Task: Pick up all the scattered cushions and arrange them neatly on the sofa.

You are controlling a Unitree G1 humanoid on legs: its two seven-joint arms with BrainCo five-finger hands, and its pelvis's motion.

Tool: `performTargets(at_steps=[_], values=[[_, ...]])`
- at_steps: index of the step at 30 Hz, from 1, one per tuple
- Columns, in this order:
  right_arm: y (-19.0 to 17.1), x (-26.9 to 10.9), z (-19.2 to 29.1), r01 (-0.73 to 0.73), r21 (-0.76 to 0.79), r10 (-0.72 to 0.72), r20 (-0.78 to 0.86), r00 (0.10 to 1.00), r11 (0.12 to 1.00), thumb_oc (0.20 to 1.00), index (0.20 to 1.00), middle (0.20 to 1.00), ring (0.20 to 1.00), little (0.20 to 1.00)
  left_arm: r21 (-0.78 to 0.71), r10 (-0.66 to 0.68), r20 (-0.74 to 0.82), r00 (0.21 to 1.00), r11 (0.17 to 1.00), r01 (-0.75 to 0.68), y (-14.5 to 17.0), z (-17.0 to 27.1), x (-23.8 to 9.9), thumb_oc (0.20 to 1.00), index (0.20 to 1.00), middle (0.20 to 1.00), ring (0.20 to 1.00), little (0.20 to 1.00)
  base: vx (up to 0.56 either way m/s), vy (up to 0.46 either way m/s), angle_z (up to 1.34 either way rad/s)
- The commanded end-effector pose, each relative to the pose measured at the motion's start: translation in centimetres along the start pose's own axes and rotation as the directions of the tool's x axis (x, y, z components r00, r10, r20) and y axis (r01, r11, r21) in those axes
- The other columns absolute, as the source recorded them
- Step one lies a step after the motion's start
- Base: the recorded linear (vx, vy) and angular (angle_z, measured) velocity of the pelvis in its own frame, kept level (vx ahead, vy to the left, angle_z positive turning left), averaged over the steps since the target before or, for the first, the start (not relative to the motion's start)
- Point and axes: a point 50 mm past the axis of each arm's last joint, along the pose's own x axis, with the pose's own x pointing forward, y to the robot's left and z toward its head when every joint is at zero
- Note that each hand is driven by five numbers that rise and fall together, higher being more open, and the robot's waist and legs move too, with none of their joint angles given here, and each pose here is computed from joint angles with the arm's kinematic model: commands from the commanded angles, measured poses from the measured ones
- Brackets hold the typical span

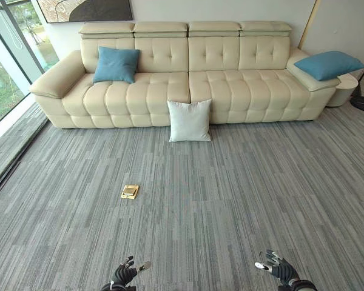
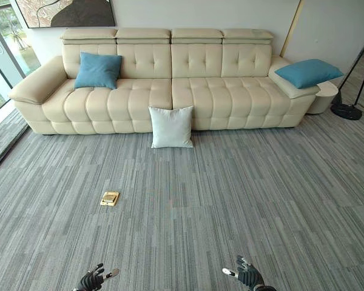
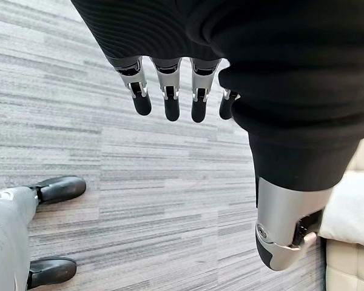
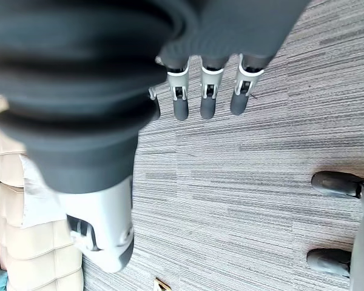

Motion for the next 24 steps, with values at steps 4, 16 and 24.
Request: performTargets(at_steps=[4,16,24], values=[[0.05,0.68,2.7,-0.003,-0.02,0.005,0.111,0.994,1.0,1.0,1.0,1.0,1.0,1.0,-0.009,-0.023,0.078,0.997,1.0,0.023,-0.84,2.38,0.68,1.0,1.0,1.0,1.0,1.0,0.0,0.0,0.0],[0.29,0.85,3.17,-0.005,-0.02,0.007,0.122,0.993,1.0,1.0,1.0,1.0,1.0,1.0,-0.015,-0.008,0.082,0.997,1.0,0.009,-0.82,2.28,0.53,1.0,1.0,1.0,1.0,1.0,0.06,0.042,0.03],[0.88,1.01,3.18,-0.018,-0.015,0.02,0.131,0.991,1.0,1.0,1.0,1.0,1.0,1.0,0.016,-0.026,0.103,0.994,1.0,0.024,-1.02,3.04,0.57,1.0,1.0,1.0,1.0,1.0,0.09,0.168,-0.05]])
